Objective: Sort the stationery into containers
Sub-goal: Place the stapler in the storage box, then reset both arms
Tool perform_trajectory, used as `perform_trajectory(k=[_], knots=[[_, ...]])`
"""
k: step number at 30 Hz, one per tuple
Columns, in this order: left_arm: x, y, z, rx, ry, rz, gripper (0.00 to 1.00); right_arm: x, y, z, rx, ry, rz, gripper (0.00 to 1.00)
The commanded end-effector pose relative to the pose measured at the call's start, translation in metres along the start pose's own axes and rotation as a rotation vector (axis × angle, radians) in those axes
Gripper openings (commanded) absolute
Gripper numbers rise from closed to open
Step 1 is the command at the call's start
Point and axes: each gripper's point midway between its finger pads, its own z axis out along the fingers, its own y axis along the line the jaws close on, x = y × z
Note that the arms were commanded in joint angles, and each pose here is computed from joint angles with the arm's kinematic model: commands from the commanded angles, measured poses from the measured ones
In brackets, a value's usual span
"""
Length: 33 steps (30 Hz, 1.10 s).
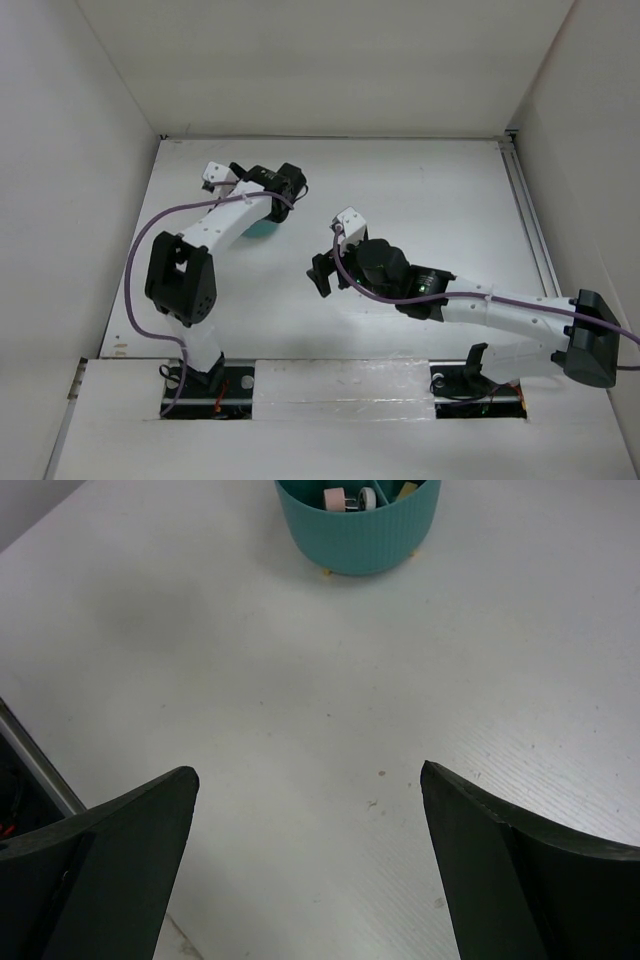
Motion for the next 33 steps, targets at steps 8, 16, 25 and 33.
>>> perform_trajectory(k=[8, 16, 25, 33], knots=[[-0.081, -0.003, -0.018, 0.097, -0.107, -0.160, 0.98, -0.066, -0.005, -0.031, 0.017, -0.163, 0.061, 0.99], [-0.113, -0.003, -0.057, 0.293, 0.081, 0.101, 1.00, -0.107, -0.054, -0.090, 0.267, -0.201, 0.181, 0.99], [-0.141, 0.066, -0.103, 0.624, 0.280, -0.083, 1.00, -0.125, -0.103, -0.179, 0.428, -0.250, 0.276, 0.99], [-0.166, 0.134, -0.094, 0.668, 0.208, -0.047, 1.00, -0.125, -0.132, -0.250, 0.459, -0.332, 0.371, 0.99]])
